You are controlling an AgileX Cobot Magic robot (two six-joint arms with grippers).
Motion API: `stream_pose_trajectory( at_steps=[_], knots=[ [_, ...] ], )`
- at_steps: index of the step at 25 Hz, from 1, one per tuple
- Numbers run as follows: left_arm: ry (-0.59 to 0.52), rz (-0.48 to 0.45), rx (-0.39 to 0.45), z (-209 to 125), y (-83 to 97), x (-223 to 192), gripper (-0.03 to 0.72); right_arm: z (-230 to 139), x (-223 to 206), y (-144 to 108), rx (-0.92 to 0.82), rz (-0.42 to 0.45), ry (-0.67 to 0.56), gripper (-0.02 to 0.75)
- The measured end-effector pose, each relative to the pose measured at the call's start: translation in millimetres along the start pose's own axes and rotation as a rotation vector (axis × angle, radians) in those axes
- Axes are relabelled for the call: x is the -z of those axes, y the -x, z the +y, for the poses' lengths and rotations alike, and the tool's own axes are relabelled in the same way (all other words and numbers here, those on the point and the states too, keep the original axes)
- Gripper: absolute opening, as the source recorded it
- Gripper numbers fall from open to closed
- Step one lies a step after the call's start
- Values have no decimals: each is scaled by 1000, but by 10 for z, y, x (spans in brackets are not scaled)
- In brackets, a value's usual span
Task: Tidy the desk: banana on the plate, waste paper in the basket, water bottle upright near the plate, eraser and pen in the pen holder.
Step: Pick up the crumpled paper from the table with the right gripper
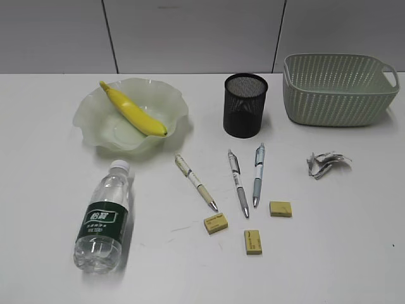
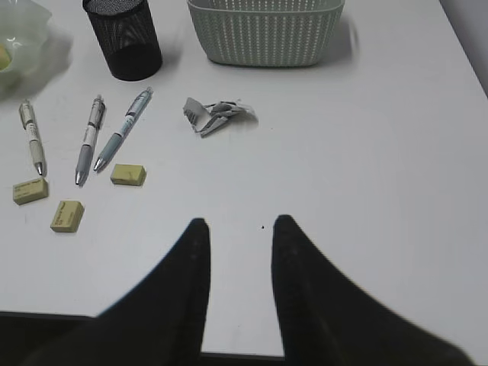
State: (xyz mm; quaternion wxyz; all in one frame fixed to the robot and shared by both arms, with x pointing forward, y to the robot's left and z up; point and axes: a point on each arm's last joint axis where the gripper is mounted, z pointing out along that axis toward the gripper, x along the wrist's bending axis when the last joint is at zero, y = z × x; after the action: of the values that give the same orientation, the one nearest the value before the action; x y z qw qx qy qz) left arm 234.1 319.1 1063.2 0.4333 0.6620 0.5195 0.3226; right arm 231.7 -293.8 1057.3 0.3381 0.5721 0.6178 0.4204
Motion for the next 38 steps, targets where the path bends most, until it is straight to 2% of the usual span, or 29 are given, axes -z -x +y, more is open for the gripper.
stream_pose_trajectory(
  at_steps=[9,12,19,22,26,32,35,38],
  knots=[
    [12,-7,2,11,6,-1,332,18,1,-2,24,2,9,238],
    [11,6,15,7,15,0,331,115,-76,-4,60,3,-26,238],
    [16,171,100,-6,45,24,331,474,-691,22,61,-3,-207,244],
    [17,179,106,-7,47,25,331,625,-1081,24,75,15,-288,293],
    [16,179,106,-7,47,24,330,785,-1653,-10,47,80,-402,386],
    [16,179,106,-7,48,24,328,873,-2518,16,22,101,-537,437],
    [16,179,106,-7,48,24,328,790,-2961,47,17,100,-626,575],
    [16,179,106,-7,48,24,328,614,-3364,82,16,98,-722,638]
  ],
)
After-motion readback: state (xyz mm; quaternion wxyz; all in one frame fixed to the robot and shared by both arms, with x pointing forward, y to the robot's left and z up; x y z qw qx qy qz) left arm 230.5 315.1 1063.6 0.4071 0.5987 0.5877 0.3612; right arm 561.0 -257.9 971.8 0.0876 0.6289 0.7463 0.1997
